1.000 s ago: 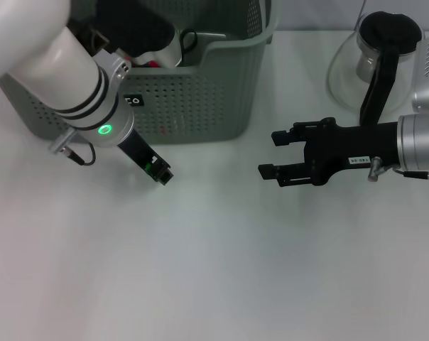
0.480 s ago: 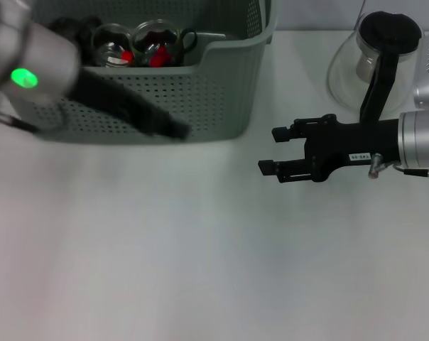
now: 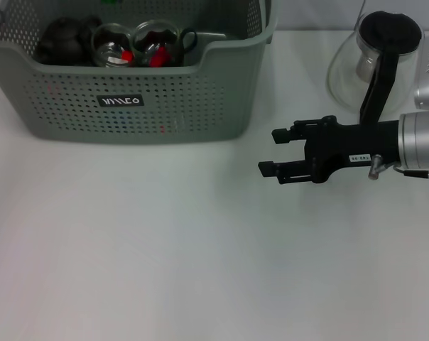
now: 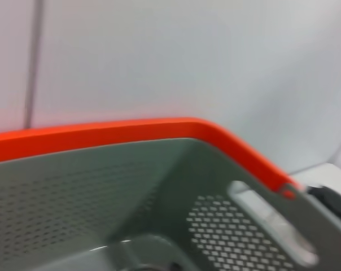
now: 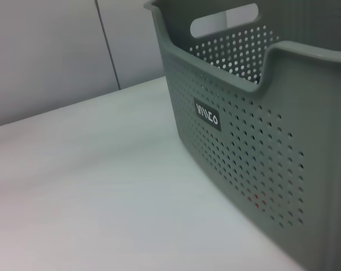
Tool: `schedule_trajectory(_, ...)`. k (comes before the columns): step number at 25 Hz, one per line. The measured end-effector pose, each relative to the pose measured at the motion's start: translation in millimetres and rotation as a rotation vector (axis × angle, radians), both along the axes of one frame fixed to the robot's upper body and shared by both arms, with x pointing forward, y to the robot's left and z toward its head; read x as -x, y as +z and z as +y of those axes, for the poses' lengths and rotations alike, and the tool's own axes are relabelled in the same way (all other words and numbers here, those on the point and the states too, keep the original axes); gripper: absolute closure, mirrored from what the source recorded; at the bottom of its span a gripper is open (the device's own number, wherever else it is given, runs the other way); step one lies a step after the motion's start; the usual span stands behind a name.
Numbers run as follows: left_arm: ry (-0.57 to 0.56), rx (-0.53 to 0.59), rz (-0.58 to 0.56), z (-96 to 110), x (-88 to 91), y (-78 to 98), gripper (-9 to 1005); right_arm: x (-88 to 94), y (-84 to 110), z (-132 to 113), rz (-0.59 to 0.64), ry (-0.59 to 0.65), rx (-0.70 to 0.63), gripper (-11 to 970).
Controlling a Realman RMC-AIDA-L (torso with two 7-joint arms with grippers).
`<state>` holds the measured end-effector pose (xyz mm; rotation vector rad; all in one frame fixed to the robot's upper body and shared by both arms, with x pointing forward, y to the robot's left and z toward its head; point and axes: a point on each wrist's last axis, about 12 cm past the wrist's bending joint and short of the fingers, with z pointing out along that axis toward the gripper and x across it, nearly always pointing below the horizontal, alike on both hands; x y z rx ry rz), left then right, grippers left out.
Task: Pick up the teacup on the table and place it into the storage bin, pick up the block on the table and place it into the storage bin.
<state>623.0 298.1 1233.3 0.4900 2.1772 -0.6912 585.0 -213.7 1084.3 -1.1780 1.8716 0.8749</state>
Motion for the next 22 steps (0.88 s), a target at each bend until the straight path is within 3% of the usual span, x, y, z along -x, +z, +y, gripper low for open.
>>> schedule_trajectory(2,0.054,0.002,-0.009,0.0,-14.2,-15.3,492,-0.5,0.8,1.6,-0.001,0.004,-0.002,194)
schedule_trajectory(6,0.105,0.004,-0.015,2.4,-23.6,-24.4,478,-0.6,2.8,4.0,-0.003,0.017,-0.008,193)
schedule_trajectory(13,0.153,0.017,-0.058,17.5,-20.9,-19.4,455,-1.6,5.4,4.7,-0.007,0.023,-0.015,194)
schedule_trajectory(14,0.137,0.026,-0.060,18.0,-18.3,-16.9,414,-1.3,6.2,4.5,-0.006,0.027,-0.019,194)
schedule_trajectory(17,-0.035,0.106,-0.092,12.5,1.1,-5.8,292,0.0,12.4,0.3,-0.003,0.045,-0.054,194)
schedule_trajectory(20,-0.342,0.222,-0.162,-1.5,33.3,-2.7,187,2.9,21.3,-6.6,0.000,0.075,-0.106,193)
schedule_trajectory(22,-0.509,0.267,-0.187,-10.6,50.3,-10.8,124,4.5,24.7,-8.9,-0.004,0.092,-0.126,193)
